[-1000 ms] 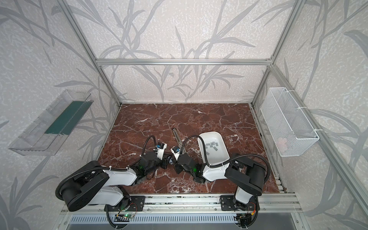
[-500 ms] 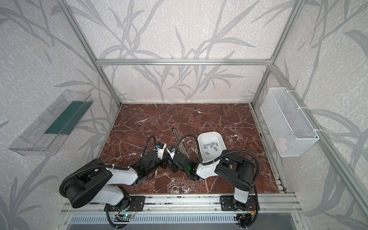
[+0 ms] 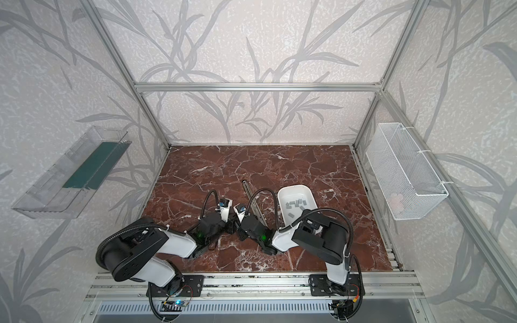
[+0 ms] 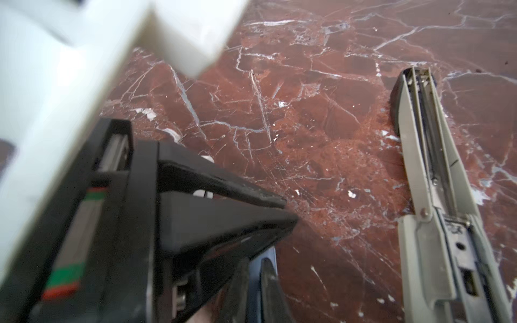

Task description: Load the staples into the stapler

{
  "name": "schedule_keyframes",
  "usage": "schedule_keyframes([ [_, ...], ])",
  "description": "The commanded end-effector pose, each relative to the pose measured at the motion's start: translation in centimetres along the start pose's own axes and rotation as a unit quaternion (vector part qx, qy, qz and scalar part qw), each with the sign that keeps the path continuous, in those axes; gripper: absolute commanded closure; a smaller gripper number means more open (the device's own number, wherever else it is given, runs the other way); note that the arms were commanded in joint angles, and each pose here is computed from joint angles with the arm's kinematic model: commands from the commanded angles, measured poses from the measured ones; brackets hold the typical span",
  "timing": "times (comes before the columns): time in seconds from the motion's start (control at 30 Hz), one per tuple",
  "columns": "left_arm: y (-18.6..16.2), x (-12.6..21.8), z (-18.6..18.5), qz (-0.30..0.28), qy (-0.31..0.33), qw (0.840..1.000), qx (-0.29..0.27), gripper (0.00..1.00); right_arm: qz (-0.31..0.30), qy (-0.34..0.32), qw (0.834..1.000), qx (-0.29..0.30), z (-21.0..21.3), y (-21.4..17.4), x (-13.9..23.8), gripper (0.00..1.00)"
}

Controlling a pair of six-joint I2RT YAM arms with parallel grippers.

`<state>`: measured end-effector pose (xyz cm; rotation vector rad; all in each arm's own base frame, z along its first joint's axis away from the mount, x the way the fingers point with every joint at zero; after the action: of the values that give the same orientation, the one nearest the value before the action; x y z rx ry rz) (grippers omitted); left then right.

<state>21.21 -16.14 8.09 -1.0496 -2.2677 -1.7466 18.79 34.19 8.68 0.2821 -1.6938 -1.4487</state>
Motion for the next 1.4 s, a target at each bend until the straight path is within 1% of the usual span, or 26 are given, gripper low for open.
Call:
schedule_keyframes([
  [0.0,-2.3,0.2,-0.6,0.061,-0.043,0.997,-0.010,0.84,0.161,0.009,0.986,0.028,0.4,-8.7,0.2,0.88],
  [0.17,-2.5,-0.1,-0.7,0.064,-0.047,0.997,-0.009,0.84,0.186,-0.006,0.982,0.034,0.6,-10.8,0.5,0.89],
  [0.3,-2.6,-0.3,-0.7,0.062,-0.053,0.997,-0.005,0.84,0.185,-0.014,0.982,0.036,0.6,-10.8,0.8,0.89],
  [0.43,-2.0,-0.3,-1.1,0.057,-0.057,0.997,-0.008,0.84,0.157,-0.015,0.987,0.035,1.0,-8.5,0.7,0.87],
  [0.63,-0.2,0.2,-1.5,0.049,-0.041,0.998,-0.027,0.82,0.130,-0.026,0.990,0.043,1.9,-3.3,0.2,0.85],
  [0.77,1.1,0.6,-1.7,0.046,-0.015,0.998,-0.037,0.79,0.109,-0.031,0.992,0.051,2.0,-0.6,-0.1,0.80],
  [0.87,1.8,1.0,-1.5,0.032,0.007,0.999,-0.044,0.78,0.091,-0.035,0.994,0.049,1.8,1.2,0.0,0.80],
  [0.97,2.9,1.7,-1.5,0.017,0.022,0.999,-0.045,0.76,0.068,-0.039,0.996,0.046,1.3,2.9,0.9,0.78],
  [1.1,4.9,3.1,-1.4,-0.020,0.033,0.999,-0.029,0.65,0.044,-0.061,0.996,0.050,0.2,4.5,2.9,0.70],
  [1.17,6.0,3.8,-1.4,-0.037,0.032,0.999,-0.014,0.58,0.024,-0.073,0.996,0.043,-0.8,5.6,4.5,0.65],
  [1.3,7.8,5.0,-1.5,-0.060,0.016,0.998,0.018,0.30,0.017,-0.106,0.994,0.017,-3.4,5.1,6.9,0.62],
  [1.37,8.2,5.4,-1.9,-0.064,-0.011,0.998,0.026,0.21,0.016,-0.123,0.992,0.005,-4.5,4.5,7.7,0.58],
])
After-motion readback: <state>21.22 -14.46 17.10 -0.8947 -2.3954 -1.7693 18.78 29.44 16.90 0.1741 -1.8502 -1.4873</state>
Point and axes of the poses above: each gripper's point midway between its finger pads, its own x axis back along the fingers, its own z axis along the line the jaws close on, y = z × x, the point moved 9 cm from there along x, back along the fingers, and after that the axes turned 9 degrees about x, right-handed, at the moved point
